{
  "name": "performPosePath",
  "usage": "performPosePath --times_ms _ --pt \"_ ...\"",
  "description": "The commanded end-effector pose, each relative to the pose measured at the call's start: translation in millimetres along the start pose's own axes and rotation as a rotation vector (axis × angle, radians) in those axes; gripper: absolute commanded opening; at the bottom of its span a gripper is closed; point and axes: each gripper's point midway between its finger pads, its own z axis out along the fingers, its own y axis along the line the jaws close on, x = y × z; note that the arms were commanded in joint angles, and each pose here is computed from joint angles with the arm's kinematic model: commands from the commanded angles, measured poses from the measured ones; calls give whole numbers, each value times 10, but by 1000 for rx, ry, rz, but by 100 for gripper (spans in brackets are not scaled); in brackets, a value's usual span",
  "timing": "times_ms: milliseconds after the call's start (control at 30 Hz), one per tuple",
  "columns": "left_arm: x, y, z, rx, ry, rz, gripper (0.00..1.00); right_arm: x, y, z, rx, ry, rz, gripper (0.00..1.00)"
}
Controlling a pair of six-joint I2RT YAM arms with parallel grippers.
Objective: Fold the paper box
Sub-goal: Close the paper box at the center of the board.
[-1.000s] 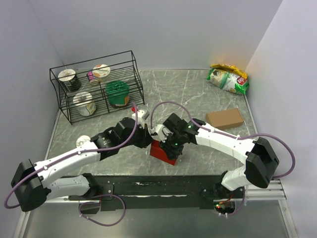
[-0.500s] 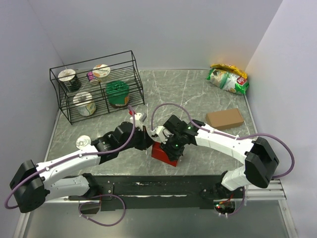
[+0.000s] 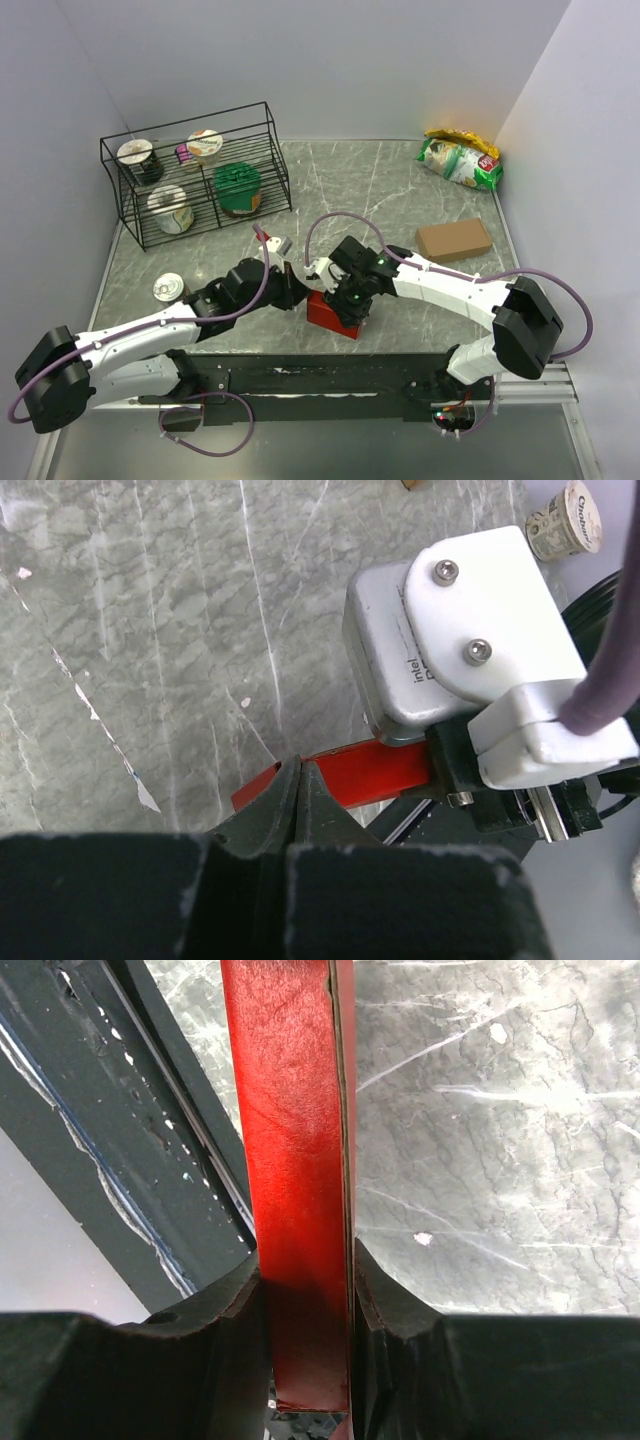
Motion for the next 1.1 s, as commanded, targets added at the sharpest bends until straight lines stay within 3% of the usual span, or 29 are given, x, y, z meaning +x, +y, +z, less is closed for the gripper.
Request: performPosePath --times_ms 0,333,733,1067 --pt "390 82 -28 -18 119 22 1 -413 -243 -138 138 -182 27 29" --pt "503 111 -1 -48 107 13 1 -513 -303 -134 219 -261 42 27" --pt "517 133 17 -58 103 -8 1 -455 -315 -83 238 -256 44 27" --pt "920 293 42 -70 160 110 1 -419 -369 -67 284 -293 59 26"
